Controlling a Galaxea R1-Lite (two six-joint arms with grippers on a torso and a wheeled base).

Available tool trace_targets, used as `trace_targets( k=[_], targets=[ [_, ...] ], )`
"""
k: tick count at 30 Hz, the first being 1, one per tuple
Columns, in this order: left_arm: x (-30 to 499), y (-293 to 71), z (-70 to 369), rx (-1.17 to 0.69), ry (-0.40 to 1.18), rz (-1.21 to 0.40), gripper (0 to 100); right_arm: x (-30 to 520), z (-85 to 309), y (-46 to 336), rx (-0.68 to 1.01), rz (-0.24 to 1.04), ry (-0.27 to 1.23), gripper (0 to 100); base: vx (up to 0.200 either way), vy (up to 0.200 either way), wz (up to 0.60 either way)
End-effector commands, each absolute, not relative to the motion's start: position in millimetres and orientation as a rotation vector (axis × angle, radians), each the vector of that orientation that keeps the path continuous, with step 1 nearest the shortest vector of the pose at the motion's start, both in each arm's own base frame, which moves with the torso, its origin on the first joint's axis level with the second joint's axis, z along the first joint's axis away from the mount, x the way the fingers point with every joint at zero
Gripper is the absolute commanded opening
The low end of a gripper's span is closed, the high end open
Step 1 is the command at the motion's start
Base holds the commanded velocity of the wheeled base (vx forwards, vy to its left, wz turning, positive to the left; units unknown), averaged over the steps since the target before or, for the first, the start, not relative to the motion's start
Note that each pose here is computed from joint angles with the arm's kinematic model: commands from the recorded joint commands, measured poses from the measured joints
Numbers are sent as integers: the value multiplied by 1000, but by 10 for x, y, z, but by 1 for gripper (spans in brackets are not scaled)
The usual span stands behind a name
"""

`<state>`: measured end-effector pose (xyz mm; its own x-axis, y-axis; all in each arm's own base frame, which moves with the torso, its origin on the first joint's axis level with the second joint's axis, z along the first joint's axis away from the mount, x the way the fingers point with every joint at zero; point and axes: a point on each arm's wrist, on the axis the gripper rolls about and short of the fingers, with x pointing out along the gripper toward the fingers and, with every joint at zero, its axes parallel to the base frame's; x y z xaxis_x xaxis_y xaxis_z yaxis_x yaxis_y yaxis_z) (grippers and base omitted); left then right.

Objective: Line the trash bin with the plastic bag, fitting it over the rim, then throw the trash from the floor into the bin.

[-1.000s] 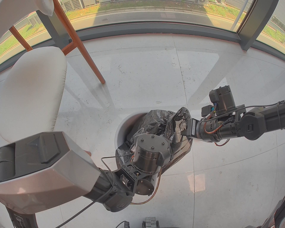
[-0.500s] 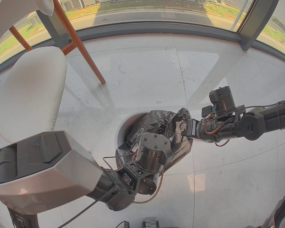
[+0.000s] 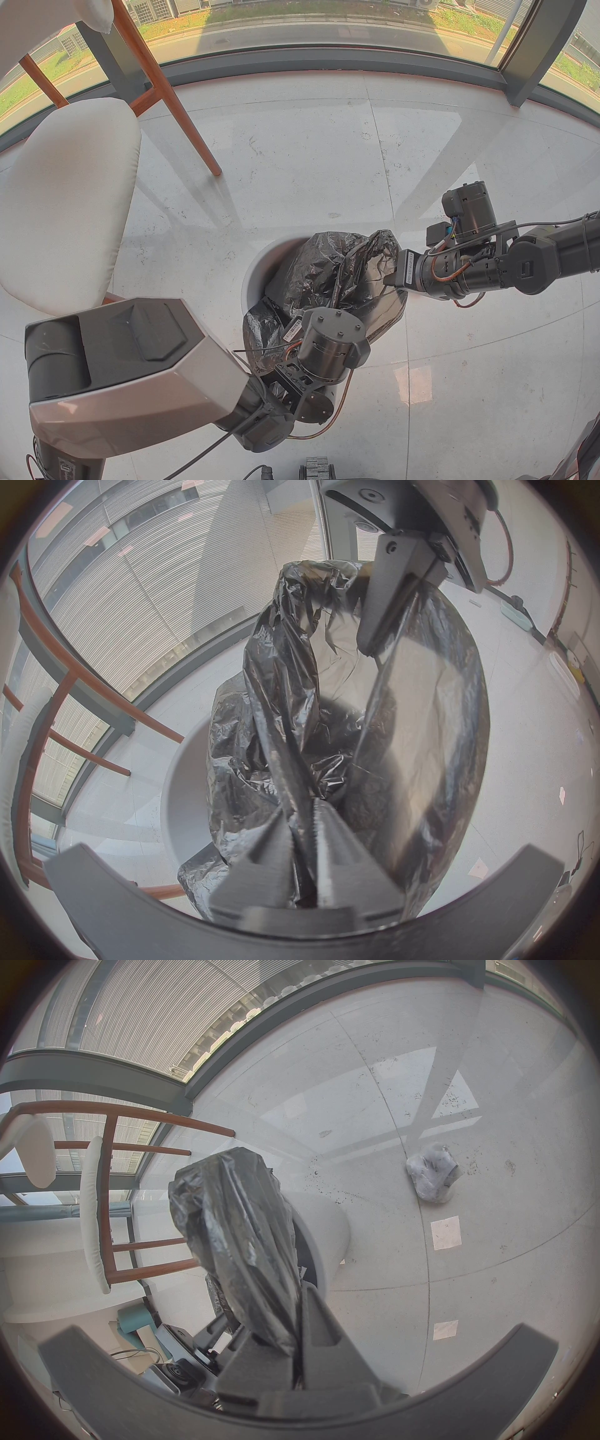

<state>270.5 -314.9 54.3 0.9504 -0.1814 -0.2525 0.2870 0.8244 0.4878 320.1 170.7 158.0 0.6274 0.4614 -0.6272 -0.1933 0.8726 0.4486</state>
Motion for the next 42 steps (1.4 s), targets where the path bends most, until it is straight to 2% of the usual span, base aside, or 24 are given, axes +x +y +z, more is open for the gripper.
trace_targets(
  k=[1,11,14,22,25,34,42],
  targets=[
    [2658,-3156,503,560,208,-262,0,3214,1577,1685,361,379,811,0,0,0,0],
    [2842,-2934,1223,481,132,-214,0,3145,1625,1625,340,387,800,0,0,0,0],
    [3014,-2866,1524,453,113,-200,0,3056,1499,1593,261,410,823,0,0,0,0],
    [3163,-2836,1792,482,119,-251,0,3112,1365,1608,186,478,659,0,0,0,0],
    [3251,-2720,1907,521,112,-274,0,3119,1335,1607,162,494,622,0,0,0,0],
    [3530,-2433,2169,555,116,-283,0,3205,1240,1601,126,496,605,0,0,0,0],
    [3564,-2415,2218,549,107,-296,0,3446,1192,1494,106,477,459,0,0,0,0]
  ],
)
